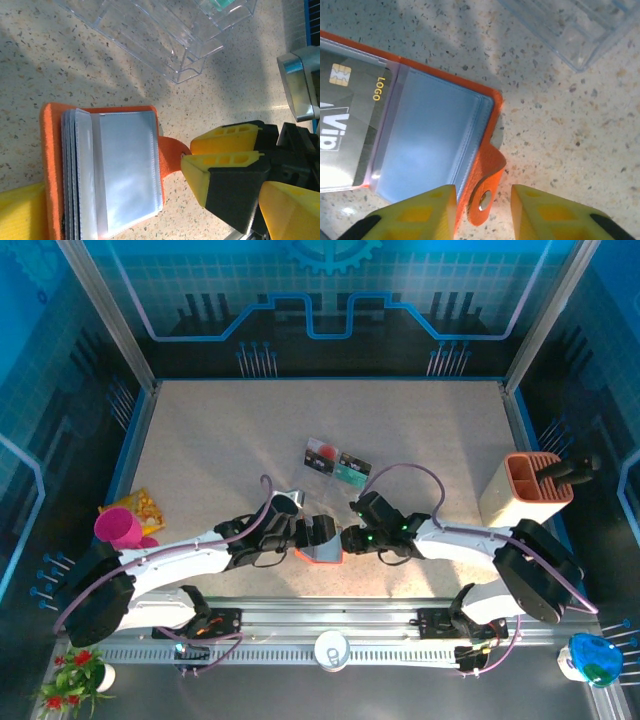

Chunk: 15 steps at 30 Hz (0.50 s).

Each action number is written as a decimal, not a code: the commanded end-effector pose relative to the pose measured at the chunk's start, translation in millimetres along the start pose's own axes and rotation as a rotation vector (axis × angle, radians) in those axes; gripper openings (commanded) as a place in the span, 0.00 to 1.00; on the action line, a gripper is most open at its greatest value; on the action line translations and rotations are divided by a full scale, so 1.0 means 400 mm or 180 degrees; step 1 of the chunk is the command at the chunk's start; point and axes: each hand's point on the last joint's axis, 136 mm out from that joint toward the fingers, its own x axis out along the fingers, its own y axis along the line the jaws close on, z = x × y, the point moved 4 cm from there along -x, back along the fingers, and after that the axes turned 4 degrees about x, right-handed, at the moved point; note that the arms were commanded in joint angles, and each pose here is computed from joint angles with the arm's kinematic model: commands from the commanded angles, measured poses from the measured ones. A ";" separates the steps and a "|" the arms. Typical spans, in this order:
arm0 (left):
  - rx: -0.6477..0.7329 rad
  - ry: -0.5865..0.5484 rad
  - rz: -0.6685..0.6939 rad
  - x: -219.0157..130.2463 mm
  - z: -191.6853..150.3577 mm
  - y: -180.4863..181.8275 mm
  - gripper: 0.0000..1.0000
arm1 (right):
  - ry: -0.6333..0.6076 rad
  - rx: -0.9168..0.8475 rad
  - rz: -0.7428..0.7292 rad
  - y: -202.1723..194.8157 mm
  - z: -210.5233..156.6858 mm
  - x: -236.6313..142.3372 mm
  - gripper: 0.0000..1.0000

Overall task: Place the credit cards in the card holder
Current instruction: Close the card holder at the bottom-center of the table.

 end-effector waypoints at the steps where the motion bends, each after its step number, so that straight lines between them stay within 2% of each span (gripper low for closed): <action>1: 0.0021 -0.0082 -0.0080 -0.004 0.019 -0.034 0.99 | -0.0060 0.0049 0.0020 -0.013 0.016 0.009 0.19; 5: 0.0046 -0.0089 -0.0131 0.000 0.025 -0.057 0.99 | -0.0049 0.0149 0.0200 -0.015 0.018 0.017 0.00; 12: 0.0138 0.0008 -0.0178 0.040 0.020 -0.104 0.99 | -0.0045 0.0243 0.0348 -0.014 0.018 0.016 0.00; 13: 0.0143 0.0022 -0.0167 0.049 0.018 -0.105 0.99 | -0.0051 0.0254 0.0356 -0.016 0.019 0.013 0.03; 15: 0.0153 0.0073 -0.0153 0.069 0.007 -0.108 0.99 | -0.0094 0.0290 0.0349 -0.024 0.026 -0.007 0.16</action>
